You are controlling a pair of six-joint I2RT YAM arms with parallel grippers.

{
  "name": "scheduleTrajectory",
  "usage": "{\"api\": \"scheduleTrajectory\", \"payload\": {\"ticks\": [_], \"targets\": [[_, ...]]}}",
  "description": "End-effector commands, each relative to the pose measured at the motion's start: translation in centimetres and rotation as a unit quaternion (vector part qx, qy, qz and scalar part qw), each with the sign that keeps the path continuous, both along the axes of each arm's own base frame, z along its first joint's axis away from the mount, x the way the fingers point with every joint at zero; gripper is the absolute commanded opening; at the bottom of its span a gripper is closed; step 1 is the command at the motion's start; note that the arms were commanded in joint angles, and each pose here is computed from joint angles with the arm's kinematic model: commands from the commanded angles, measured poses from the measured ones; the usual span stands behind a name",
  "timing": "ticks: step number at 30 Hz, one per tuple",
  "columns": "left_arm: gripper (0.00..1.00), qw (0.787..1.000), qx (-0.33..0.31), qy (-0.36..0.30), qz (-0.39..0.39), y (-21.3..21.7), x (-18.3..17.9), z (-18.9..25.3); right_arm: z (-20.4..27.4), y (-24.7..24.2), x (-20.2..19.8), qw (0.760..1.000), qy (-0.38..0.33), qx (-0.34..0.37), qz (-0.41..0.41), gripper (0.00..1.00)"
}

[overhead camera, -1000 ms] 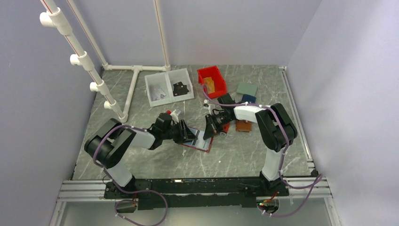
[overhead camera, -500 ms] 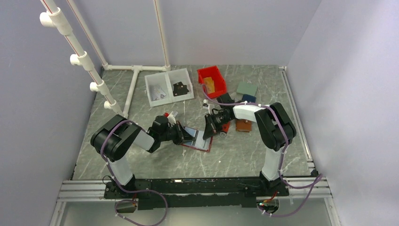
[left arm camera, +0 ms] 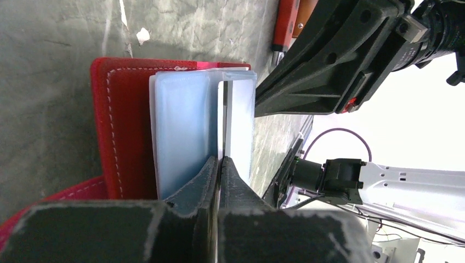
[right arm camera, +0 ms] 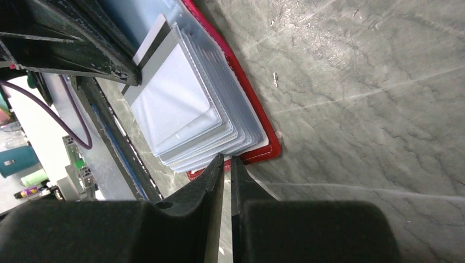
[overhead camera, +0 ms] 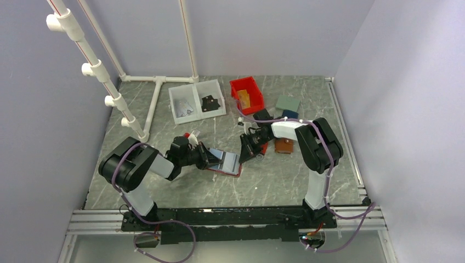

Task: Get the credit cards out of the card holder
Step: Remove the credit card from the card holder.

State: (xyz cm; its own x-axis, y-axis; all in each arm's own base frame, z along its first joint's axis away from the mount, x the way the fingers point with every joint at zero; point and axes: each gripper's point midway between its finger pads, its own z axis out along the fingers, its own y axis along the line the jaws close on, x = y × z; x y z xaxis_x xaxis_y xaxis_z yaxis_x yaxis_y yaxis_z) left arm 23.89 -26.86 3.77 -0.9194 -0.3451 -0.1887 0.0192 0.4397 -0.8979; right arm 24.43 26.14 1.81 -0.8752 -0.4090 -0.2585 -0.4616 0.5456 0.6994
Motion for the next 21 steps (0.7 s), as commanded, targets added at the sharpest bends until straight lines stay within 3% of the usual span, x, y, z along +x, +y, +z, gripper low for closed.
{"api": "scheduleTrajectory", "payload": {"ticks": [1,14,21], "targets": [[0.05,1.0,-0.002,-0.007,-0.004,0.4,-0.6,0.8,-2.2,-1.2,0.5,0.998,-0.027,-0.05,0.008,0.11],[0.0,1.0,-0.017,-0.012,-0.013,0.1,-1.3,1.9,5.2,1.5,-1.4,0.985,-0.073,0.116,0.102,0.21],[0.0,0.999,-0.024,-0.017,-0.034,-2.2,-1.5,2.2,4.6,2.7,-2.4,0.986,-0.063,0.106,0.115,0.23]]}}
